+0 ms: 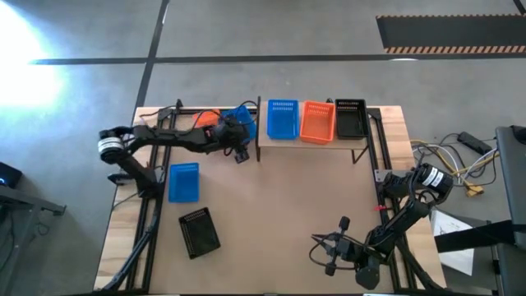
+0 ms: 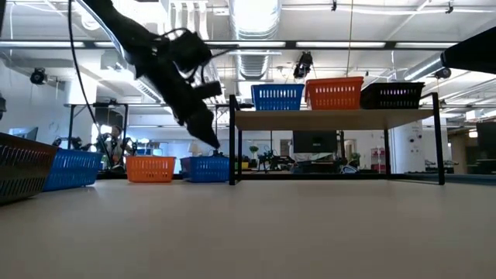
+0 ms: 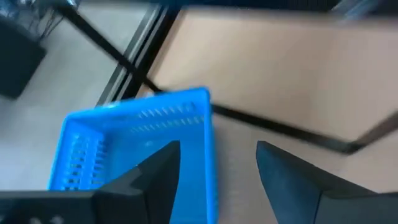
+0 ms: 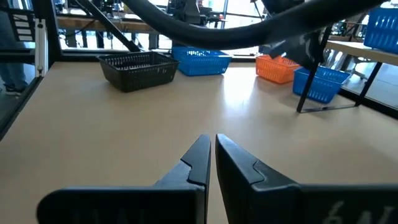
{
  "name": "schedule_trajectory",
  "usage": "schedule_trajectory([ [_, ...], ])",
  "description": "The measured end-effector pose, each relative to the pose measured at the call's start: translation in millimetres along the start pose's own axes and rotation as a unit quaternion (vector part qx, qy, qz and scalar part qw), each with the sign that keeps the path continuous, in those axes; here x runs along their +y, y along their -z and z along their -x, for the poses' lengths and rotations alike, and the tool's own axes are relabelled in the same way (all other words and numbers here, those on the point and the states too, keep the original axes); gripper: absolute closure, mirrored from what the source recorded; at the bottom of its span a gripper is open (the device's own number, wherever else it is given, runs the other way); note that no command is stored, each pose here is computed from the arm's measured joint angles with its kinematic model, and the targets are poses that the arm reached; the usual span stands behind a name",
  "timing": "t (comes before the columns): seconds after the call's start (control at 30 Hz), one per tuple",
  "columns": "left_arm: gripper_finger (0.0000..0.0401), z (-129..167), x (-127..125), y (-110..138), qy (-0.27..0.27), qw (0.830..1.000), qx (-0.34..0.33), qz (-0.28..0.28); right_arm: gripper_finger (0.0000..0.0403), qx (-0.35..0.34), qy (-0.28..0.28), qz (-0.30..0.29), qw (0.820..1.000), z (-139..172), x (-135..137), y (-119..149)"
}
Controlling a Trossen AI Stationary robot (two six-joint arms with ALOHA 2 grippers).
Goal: Stack baskets on shelf by color
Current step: Stack the top blue bin on top of the blue bin on the shelf
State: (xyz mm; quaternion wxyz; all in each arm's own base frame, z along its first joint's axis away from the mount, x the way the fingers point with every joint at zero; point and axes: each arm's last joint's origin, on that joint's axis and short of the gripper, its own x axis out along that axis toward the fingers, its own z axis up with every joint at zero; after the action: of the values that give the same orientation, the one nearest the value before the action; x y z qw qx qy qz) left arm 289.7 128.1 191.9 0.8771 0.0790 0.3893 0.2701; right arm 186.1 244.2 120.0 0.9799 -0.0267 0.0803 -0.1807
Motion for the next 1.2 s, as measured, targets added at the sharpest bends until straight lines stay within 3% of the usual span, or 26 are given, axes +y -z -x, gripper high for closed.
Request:
schedule_trajectory([
  [0.17,0.0227,-17.8,-2.4,11.1,-0.069,0.996,0.049,-0.011,0.0385,0.000,0.000,0.001,1.000,0.0,-0.1,0.2],
  [0.3,0.0249,-22.1,-4.0,14.0,-0.077,0.995,0.059,-0.014,0.0385,0.001,0.000,0.003,1.000,0.0,-0.3,0.4],
  [0.57,0.0323,-20.0,-4.3,15.1,-0.064,0.996,0.064,-0.018,0.0385,0.001,0.001,0.004,1.000,0.0,-0.3,0.5],
  [0.77,0.0393,-15.1,-10.5,19.9,0.006,0.993,0.110,-0.035,0.0385,0.001,0.001,0.007,1.000,0.0,-0.6,0.9],
  [1.0,0.0398,16.6,-18.8,24.3,0.028,0.984,0.166,-0.053,0.0385,0.002,0.001,0.009,1.000,0.0,-0.8,1.2],
  [1.2,0.0399,69.5,-19.6,9.5,0.036,0.991,0.115,-0.053,0.0385,0.002,0.001,0.010,1.000,0.0,-0.9,1.3],
])
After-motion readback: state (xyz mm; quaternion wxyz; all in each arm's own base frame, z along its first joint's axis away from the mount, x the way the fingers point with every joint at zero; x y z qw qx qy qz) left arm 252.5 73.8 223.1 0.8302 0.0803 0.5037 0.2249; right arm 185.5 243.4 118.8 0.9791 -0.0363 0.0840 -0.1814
